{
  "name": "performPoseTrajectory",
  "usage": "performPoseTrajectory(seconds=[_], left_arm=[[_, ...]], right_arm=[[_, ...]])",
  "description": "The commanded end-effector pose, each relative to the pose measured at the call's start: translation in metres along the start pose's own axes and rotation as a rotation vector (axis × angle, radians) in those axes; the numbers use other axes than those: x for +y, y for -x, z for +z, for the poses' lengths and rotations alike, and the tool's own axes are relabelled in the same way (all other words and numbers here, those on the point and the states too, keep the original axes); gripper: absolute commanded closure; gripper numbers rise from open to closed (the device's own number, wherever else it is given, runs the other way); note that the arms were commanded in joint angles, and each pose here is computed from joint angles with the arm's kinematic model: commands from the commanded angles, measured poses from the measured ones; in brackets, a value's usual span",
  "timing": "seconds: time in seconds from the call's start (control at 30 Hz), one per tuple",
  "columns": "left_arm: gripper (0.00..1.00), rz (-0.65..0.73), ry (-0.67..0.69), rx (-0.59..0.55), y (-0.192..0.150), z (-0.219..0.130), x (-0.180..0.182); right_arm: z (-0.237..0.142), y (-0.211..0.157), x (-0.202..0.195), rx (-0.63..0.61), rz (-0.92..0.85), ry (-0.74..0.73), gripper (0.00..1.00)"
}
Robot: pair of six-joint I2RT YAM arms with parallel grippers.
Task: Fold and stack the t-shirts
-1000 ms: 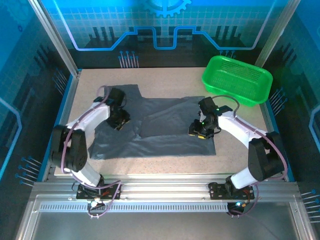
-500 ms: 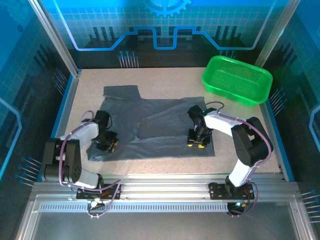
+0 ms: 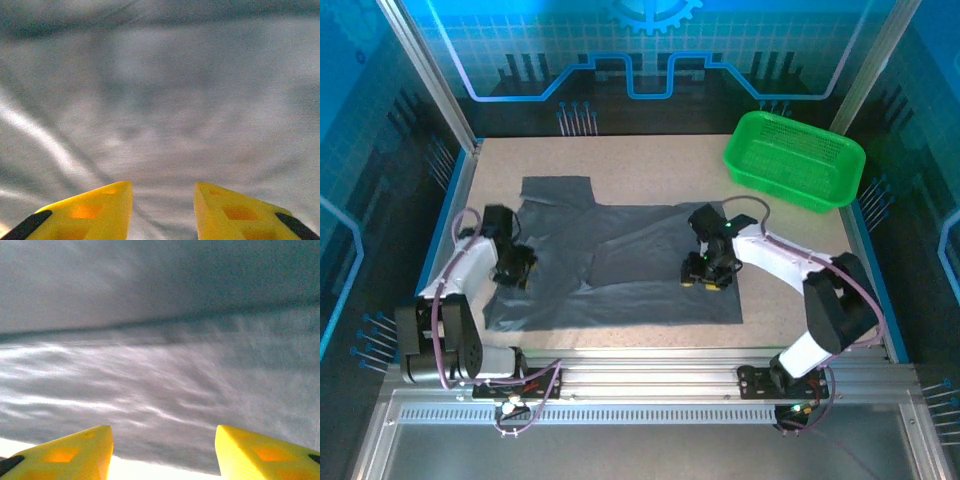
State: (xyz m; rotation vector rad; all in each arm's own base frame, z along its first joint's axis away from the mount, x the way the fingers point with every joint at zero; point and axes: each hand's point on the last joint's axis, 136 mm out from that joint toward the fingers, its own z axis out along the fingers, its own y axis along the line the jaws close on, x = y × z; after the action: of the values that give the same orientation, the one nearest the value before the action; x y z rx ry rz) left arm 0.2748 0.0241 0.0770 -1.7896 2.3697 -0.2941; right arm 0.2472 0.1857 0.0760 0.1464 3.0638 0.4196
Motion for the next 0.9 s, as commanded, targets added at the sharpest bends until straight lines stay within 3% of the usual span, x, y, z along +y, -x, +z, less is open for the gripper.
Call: performPoseTrajectory(seconds=[0.0, 0.17, 0.43, 0.6, 0.87], left_arm=[[0.57, 0.061, -0.031, -0.087, 0.037, -0.014, -0.048], [0.56, 0.046, -0.118, -0.139, 0.090, 0.000, -0.122], [0.57, 0.135, -0.201, -0.210, 0.162, 0.050, -0.214], [0.57, 0.167, -0.224, -0.236, 0.183, 0.080, -0.250], [0.49, 0.207, -0.162, -0.248, 0.184, 0.118, -0.260]], right_arm=[[-0.038, 0.046, 0.021, -0.169, -0.078, 0.096, 0.42], [-0.065, 0.094, 0.041, -0.253, -0.114, 0.228, 0.42], [-0.097, 0.134, 0.054, -0.325, -0.098, 0.259, 0.42], [-0.093, 0.131, 0.050, -0.308, -0.051, 0.251, 0.42], [-0.080, 0.115, 0.037, -0.271, -0.016, 0.230, 0.42]])
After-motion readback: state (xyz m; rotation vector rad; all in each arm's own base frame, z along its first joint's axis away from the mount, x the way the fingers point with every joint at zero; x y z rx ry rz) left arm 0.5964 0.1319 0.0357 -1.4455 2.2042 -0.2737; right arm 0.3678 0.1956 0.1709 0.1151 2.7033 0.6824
